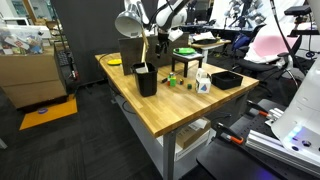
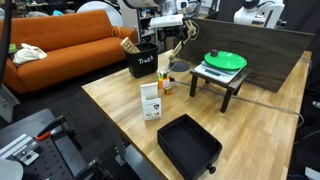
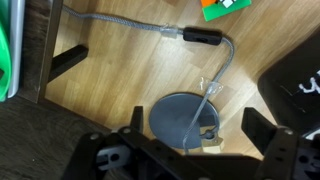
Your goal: Turn on the lamp
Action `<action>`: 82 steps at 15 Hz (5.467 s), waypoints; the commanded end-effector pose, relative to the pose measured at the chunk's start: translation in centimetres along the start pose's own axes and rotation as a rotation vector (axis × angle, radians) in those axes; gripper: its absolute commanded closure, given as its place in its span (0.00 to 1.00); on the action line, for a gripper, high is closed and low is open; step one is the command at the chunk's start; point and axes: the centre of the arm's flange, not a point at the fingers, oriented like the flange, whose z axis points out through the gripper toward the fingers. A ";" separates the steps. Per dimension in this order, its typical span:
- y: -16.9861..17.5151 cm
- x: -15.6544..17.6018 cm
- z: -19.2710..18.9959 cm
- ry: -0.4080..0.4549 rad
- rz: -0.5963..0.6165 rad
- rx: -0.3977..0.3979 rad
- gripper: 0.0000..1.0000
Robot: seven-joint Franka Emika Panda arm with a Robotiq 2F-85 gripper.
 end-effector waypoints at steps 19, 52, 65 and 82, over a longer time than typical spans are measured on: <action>0.4 1.1 10.5 -0.169 0.020 0.110 1.00; -2.3 -0.5 15.0 -0.249 0.062 0.227 1.00; -1.4 -0.6 14.9 -0.255 0.052 0.214 1.00; -1.5 -1.0 15.7 -0.280 0.054 0.225 1.00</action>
